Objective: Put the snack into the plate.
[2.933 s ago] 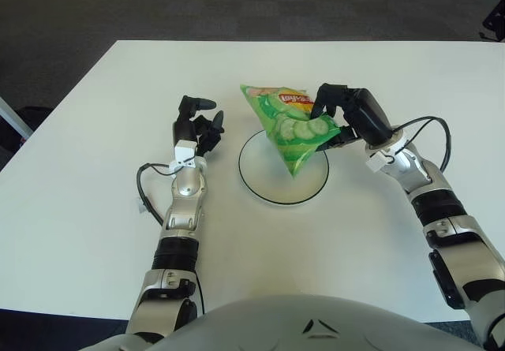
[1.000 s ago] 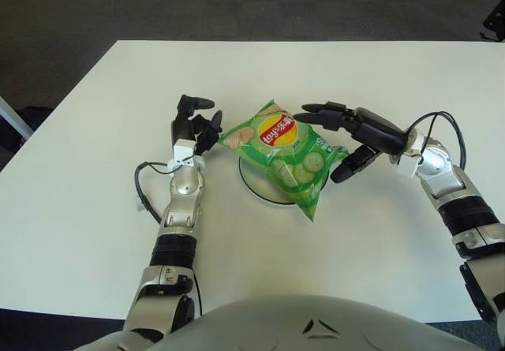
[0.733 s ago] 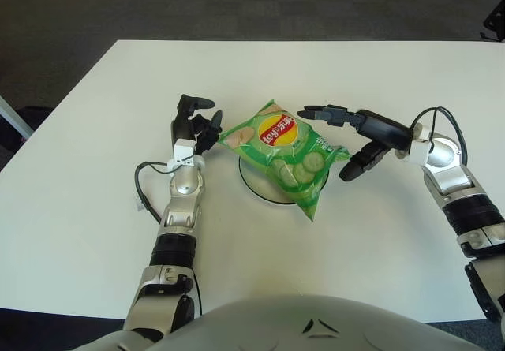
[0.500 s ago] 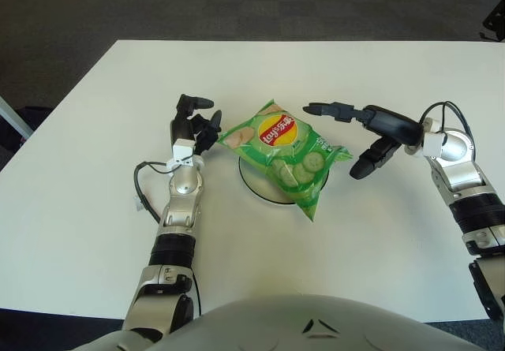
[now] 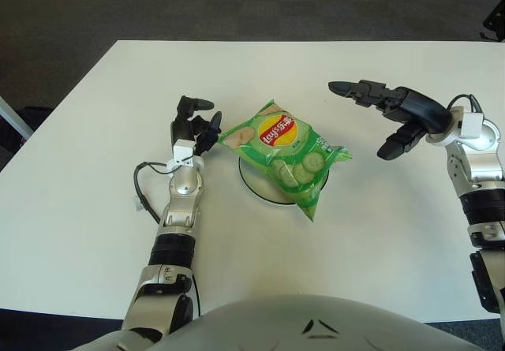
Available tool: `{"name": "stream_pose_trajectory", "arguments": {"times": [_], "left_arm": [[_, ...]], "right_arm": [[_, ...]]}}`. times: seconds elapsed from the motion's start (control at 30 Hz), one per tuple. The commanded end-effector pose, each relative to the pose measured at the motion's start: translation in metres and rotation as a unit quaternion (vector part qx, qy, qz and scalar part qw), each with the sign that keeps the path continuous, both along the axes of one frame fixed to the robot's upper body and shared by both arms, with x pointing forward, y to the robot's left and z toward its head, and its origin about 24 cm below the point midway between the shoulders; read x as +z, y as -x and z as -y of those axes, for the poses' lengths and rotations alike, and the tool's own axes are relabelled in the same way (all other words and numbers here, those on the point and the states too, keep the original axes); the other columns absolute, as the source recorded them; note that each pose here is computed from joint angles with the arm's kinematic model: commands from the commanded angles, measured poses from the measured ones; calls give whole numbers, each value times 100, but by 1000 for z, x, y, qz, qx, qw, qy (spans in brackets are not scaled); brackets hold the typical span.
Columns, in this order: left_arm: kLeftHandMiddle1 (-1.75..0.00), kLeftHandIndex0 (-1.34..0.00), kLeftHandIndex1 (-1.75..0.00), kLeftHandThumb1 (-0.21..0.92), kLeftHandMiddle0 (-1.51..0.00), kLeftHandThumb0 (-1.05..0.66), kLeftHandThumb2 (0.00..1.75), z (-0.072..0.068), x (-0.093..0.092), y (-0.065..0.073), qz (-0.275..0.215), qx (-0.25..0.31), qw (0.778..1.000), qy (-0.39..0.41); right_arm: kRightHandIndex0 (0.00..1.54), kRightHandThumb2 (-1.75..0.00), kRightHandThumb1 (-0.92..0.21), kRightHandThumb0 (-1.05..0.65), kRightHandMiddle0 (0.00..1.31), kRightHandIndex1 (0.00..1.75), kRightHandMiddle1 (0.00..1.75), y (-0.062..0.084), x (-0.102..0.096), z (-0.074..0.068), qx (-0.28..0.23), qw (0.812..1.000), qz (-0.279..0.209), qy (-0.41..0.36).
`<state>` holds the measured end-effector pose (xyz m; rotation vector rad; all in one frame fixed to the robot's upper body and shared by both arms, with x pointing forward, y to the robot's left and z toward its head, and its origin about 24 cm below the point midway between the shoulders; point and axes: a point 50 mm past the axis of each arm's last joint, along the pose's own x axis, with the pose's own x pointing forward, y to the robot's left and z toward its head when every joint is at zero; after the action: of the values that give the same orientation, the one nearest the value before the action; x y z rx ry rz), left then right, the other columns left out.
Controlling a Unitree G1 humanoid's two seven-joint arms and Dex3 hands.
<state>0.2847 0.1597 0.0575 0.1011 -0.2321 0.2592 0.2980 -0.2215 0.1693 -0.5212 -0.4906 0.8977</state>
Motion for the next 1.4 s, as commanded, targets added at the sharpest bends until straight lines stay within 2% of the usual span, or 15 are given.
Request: {"name": "stream_pose_trajectory", "arguments": {"times": [0.0,0.2,0.4,0.53,0.57,0.77,0.8,0.9,0.93,1.03,1.13,1.2,1.23,1.33,1.37], "left_arm": [[-144,-41,-153,92,-93,-36,32,-1,5,-3,11,0,1000,-3],[-144,-41,-153,92,-92,-36,32,-1,4,-4,12,0,1000,-2],[-144,-41,-153,92,-92,-36,32,0,3,-4,13,-3,1000,3],[-144,-42,-153,92,-92,-36,32,0,4,-3,16,-10,1000,14],[-144,-42,-153,92,-92,-36,32,0,4,-3,16,-11,1000,15],[-144,-42,-153,92,-92,-36,32,1,5,-4,19,-17,999,24],[-143,-42,-153,92,-92,-36,32,1,5,-4,19,-18,999,25],[-143,-42,-152,92,-92,-36,32,2,5,-4,19,-19,999,25],[-143,-42,-152,92,-92,-36,32,2,5,-4,19,-19,999,25],[-143,-42,-152,92,-92,-36,32,3,5,-5,18,-19,999,26],[-143,-42,-152,92,-92,-36,32,4,5,-5,18,-20,999,26],[-143,-42,-152,92,-92,-36,32,5,5,-6,18,-20,999,26],[-143,-42,-152,92,-92,-36,32,5,5,-6,18,-20,999,27],[-143,-42,-152,92,-92,-36,32,6,5,-7,18,-21,999,27],[-143,-42,-152,92,-92,-36,32,6,5,-7,18,-21,999,27]], "right_arm": [[15,-6,-92,-79,22,2,5,-5,3,5,-29,999,-23,-36],[27,-1,-87,-67,33,2,7,-15,-9,7,-103,984,-62,-130],[43,0,-82,-41,44,2,7,-19,-13,8,-177,964,-52,-189],[57,-2,-88,-30,51,3,7,-24,-16,8,-230,941,-58,-241],[58,-2,-89,-29,52,3,7,-24,-16,8,-234,939,-59,-245],[74,-11,-92,-33,65,6,12,-35,-27,-1,-308,890,-64,-331],[80,-14,-92,-33,68,7,16,-35,-28,-2,-316,884,-65,-339],[91,-19,-92,-33,64,5,36,-37,-28,-4,-332,870,-65,-359],[95,-23,-92,-34,56,5,77,-37,-28,-4,-336,866,-65,-364],[100,-29,-92,-35,45,7,127,-38,-28,-7,-344,857,-61,-378],[104,-31,-92,-35,42,8,144,-37,-29,-10,-354,850,-55,-387],[105,-32,-92,-35,41,13,148,-37,-32,-13,-363,843,-51,-395],[103,-32,-92,-35,41,20,149,-36,-35,-15,-368,837,-50,-401],[87,-33,-92,-35,40,69,152,-35,-43,-21,-376,826,-47,-418],[86,-33,-92,-35,39,74,152,-35,-47,-23,-378,822,-48,-424]]}}
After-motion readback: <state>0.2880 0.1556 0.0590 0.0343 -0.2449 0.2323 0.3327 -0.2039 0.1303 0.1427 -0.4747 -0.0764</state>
